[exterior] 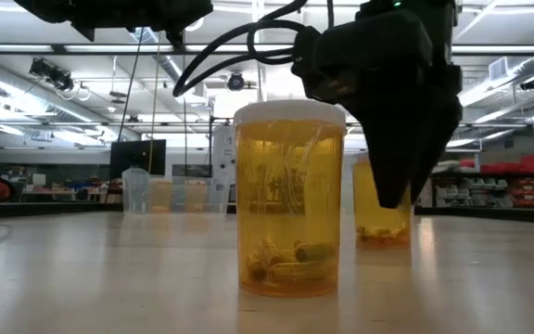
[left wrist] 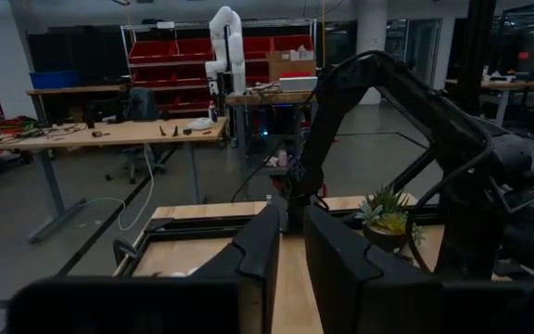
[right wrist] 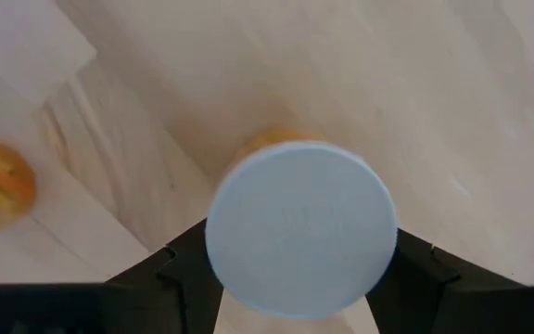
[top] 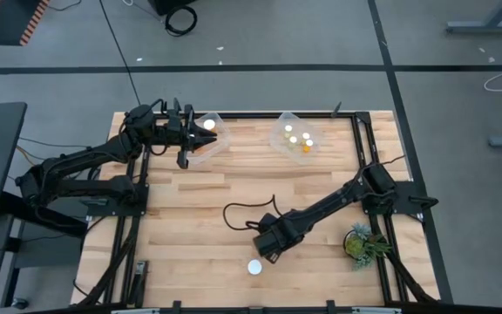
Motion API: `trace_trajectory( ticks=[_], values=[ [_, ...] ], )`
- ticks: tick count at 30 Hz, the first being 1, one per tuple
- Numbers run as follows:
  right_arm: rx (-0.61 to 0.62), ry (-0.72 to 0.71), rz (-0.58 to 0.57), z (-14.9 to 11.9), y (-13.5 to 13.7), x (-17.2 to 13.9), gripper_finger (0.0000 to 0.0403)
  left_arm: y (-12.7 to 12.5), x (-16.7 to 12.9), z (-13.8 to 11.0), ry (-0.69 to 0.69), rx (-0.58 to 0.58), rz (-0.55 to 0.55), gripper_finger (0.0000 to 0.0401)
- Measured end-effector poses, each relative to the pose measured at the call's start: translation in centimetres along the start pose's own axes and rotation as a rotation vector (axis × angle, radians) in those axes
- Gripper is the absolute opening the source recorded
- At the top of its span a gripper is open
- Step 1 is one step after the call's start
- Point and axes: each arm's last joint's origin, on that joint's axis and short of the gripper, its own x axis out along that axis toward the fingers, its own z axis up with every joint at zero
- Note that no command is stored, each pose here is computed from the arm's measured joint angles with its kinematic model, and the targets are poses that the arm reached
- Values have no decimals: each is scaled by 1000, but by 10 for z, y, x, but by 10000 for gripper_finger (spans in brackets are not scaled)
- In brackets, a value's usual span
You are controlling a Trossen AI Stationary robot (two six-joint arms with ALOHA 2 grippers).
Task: Pick and place medicine bottles into bin by pill shape (circle, oval)
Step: Move the large orange medicine bottle to the center of the table
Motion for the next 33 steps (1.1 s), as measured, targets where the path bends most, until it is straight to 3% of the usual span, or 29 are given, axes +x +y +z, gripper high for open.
trace_trajectory(
  ticks=[13, 33],
  values=[
    [-27, -67, -16, 19, -8, 1, 212, 0, 0, 0, 0, 0, 0, 59],
    [-81, -123, -16, 93, -54, 8, 211, 0, 0, 0, 0, 0, 0, 60]
  ],
)
